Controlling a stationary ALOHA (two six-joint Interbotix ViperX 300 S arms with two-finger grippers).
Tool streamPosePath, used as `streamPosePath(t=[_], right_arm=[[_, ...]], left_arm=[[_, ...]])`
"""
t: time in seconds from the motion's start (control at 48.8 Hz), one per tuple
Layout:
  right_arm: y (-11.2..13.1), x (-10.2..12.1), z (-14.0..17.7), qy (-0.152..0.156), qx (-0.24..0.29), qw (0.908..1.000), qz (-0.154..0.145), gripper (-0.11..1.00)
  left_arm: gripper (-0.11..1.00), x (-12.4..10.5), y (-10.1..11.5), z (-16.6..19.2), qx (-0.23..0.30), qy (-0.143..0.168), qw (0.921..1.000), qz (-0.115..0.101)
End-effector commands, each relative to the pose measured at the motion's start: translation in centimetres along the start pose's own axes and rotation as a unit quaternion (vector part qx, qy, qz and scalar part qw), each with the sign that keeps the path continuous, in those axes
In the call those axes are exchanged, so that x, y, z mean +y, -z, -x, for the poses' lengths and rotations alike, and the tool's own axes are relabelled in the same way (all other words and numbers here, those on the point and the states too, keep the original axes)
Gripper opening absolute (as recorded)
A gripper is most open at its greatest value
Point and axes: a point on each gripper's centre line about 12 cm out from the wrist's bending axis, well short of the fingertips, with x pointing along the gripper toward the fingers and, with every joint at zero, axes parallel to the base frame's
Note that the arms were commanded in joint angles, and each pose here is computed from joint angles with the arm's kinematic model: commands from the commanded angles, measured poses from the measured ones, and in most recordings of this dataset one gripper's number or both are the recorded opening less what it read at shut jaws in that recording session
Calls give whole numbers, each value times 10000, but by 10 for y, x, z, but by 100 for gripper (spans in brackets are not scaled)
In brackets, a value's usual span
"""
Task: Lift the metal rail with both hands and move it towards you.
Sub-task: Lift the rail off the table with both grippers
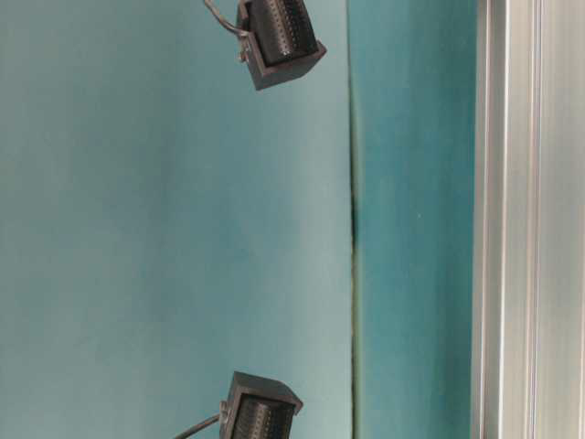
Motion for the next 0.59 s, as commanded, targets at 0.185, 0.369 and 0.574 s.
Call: streamPosePath(t=[0.185,0.369,0.574], right_arm=[[-3,-1,-1,-3,-24,10000,-44,41],[-5,0,9,-11,92,9999,-83,41],[-15,-2,48,-87,73,9997,-219,41]], left_arm=[[37,-3,-8,3,-168,57,9998,33],[37,-6,-18,15,-273,80,9996,58],[36,-9,-35,52,-292,66,9995,45]])
